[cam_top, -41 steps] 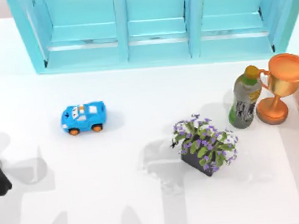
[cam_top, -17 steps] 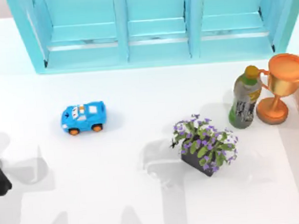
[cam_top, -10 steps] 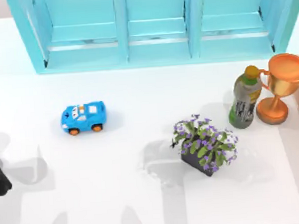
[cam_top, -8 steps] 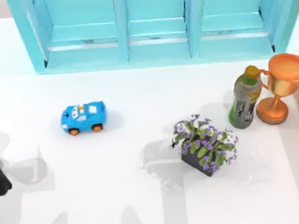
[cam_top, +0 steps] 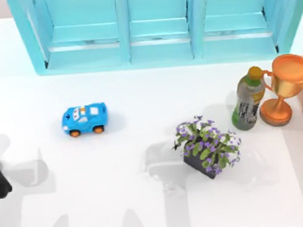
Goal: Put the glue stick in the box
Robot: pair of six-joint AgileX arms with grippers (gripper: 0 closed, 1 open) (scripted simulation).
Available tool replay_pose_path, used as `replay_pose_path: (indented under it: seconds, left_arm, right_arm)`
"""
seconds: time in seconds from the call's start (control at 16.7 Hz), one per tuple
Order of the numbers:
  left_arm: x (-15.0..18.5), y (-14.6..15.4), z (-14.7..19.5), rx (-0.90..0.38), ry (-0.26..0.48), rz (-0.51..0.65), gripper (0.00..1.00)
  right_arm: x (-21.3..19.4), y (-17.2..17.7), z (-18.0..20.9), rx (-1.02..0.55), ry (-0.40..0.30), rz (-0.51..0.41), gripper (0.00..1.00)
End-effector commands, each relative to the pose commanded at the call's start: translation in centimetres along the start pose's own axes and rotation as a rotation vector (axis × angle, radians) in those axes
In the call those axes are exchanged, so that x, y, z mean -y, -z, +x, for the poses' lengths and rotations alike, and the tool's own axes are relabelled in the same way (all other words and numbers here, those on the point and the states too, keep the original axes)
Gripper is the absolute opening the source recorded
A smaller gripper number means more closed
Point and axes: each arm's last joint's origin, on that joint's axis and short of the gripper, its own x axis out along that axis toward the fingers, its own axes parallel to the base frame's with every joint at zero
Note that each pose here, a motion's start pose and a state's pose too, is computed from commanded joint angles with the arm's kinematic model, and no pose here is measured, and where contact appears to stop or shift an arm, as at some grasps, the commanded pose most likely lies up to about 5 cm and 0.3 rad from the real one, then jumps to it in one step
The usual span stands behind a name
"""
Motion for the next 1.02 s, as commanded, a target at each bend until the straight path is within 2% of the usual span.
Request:
replay_pose_path:
  seconds: [0.66,1.02]
  left_arm:
    - [0.00,0.00,0.00,0.000,0.000,0.000,1.00]
    - [0.00,0.00,0.00,0.000,0.000,0.000,1.00]
  right_arm:
    - [0.00,0.00,0.00,0.000,0.000,0.000,0.98]
    - [0.00,0.00,0.00,0.000,0.000,0.000,1.00]
